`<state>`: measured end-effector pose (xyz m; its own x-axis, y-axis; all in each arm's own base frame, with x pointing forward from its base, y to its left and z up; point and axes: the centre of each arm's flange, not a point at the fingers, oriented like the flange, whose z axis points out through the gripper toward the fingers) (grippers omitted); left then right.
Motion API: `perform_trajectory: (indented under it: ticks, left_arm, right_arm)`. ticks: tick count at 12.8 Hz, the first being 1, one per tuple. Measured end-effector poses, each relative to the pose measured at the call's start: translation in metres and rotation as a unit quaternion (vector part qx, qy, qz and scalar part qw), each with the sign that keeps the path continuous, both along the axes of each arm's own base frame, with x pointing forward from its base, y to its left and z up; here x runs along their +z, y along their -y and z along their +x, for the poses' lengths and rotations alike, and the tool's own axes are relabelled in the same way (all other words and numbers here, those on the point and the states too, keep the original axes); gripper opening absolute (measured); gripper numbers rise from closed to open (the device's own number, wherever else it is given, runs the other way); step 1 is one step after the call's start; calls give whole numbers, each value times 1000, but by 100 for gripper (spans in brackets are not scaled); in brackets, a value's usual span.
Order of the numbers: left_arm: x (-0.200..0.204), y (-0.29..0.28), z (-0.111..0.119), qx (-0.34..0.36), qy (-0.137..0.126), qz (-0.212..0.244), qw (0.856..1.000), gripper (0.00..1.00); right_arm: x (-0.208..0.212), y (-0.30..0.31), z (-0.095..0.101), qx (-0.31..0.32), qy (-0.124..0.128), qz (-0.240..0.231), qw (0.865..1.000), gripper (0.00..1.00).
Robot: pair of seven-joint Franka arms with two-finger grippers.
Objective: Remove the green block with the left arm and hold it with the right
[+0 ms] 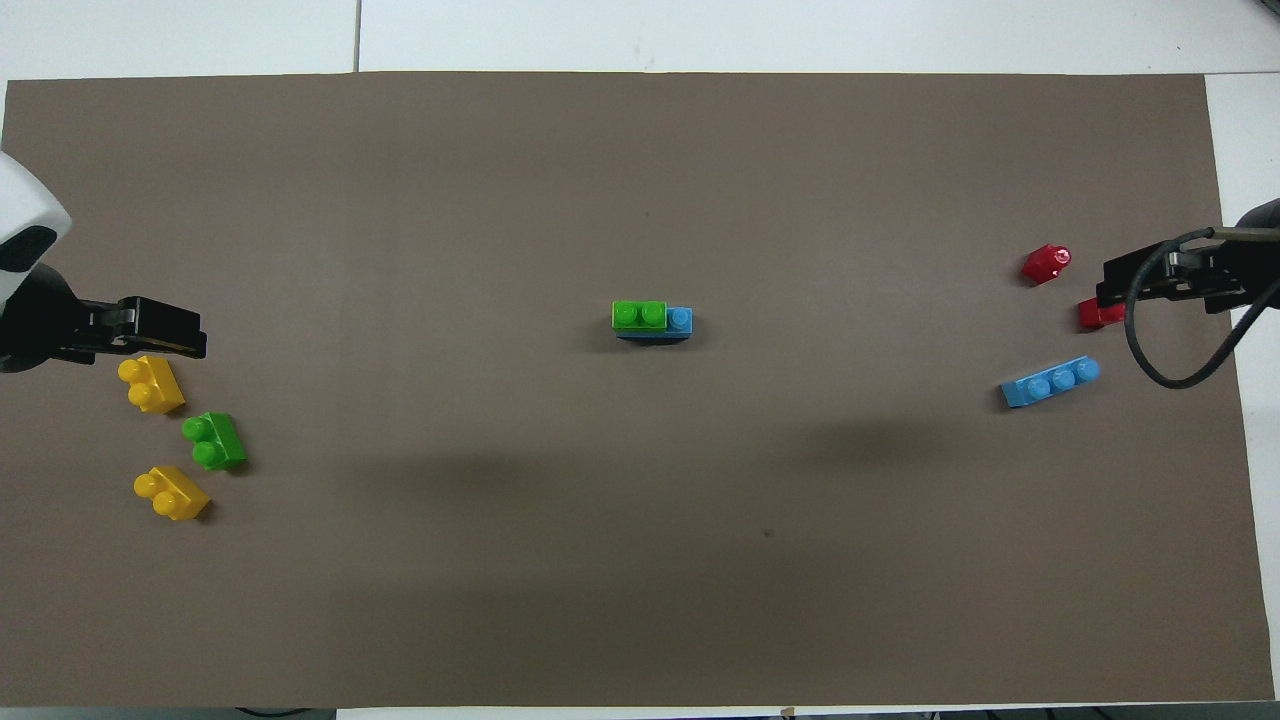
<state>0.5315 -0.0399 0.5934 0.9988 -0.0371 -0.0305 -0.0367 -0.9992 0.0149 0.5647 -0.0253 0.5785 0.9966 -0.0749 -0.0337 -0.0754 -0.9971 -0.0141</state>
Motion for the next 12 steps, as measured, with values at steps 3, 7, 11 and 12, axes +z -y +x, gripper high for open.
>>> perform_trajectory:
  ticks: [3,7,11,12]
  left_arm:
    - [0,0,0,0,0,0,1000,100]
    - [0,0,0,0,0,0,1000,100]
    - [0,0,0,2,2,0,1000,100]
    - [0,0,0,2,2,0,1000,100]
  right_arm:
    - [0,0,0,0,0,0,1000,100]
    - [-1,3,0,-3,-1,0,1000,100]
    - [-1,3,0,-3,-1,0,1000,100]
    - [-1,3,0,-3,-1,0,1000,100]
